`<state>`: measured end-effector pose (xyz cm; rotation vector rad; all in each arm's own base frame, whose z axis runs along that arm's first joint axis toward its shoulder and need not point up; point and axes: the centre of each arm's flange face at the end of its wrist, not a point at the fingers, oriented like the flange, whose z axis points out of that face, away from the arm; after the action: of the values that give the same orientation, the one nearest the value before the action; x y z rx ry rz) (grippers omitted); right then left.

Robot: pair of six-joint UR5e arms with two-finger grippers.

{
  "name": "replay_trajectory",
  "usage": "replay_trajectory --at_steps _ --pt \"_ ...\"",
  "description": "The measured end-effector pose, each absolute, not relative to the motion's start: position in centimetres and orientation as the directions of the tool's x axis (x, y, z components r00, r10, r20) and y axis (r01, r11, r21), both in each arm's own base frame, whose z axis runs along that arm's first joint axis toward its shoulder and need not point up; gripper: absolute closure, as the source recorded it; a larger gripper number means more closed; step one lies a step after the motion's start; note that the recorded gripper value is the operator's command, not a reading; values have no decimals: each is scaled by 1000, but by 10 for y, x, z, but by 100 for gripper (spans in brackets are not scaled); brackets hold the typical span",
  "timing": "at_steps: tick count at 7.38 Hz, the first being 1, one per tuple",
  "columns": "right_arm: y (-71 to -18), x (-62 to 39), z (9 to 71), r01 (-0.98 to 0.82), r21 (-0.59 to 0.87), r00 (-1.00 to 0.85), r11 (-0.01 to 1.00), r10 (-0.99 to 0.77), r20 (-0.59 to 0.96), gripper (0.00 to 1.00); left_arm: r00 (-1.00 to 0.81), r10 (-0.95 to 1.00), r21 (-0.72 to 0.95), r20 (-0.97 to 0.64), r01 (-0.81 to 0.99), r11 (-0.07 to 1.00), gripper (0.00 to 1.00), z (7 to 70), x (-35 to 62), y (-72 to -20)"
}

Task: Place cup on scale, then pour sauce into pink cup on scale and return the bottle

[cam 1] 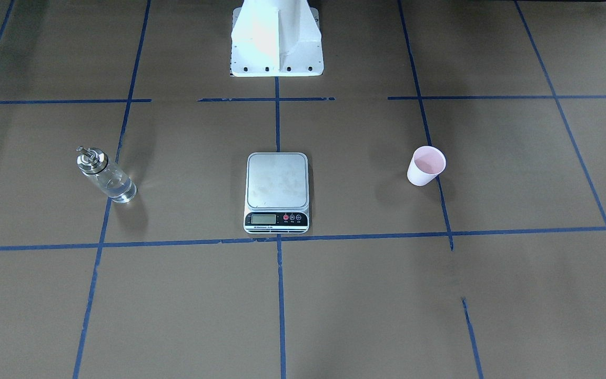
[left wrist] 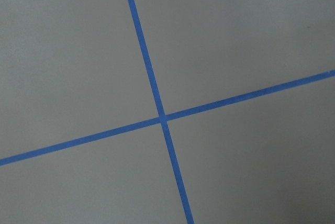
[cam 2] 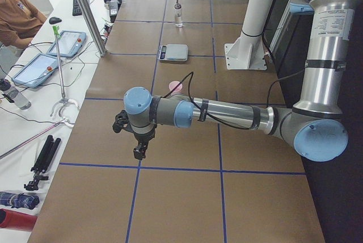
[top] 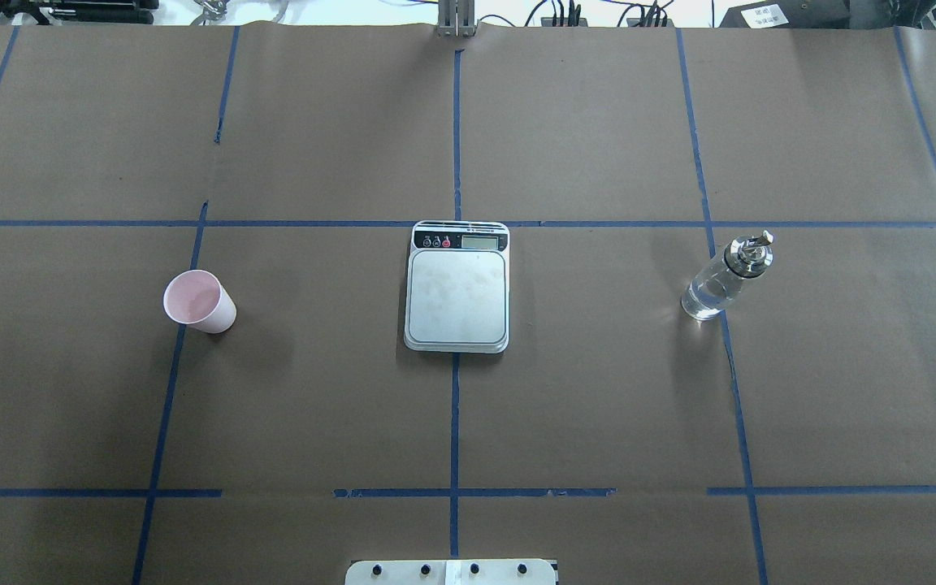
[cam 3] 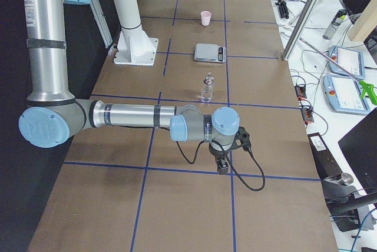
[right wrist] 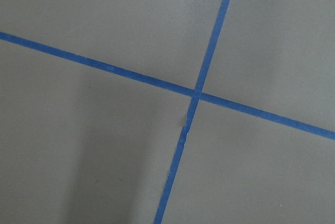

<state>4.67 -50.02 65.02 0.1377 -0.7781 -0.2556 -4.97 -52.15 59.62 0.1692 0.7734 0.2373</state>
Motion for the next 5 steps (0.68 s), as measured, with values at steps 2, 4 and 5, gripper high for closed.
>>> replay_trajectory --at_steps 2,4,5 --pt "-500 47 651 177 216 683 960 -277 676 0 689 278 242 -669 -151 958 0 592 -49 -520" --pt "-497 46 652 179 217 678 960 -280 680 0 688 284 254 -668 -148 956 0 579 -49 -518" --pt "-495 46 654 180 215 675 960 -280 682 0 678 285 254 -678 -147 956 0 579 -48 -514"
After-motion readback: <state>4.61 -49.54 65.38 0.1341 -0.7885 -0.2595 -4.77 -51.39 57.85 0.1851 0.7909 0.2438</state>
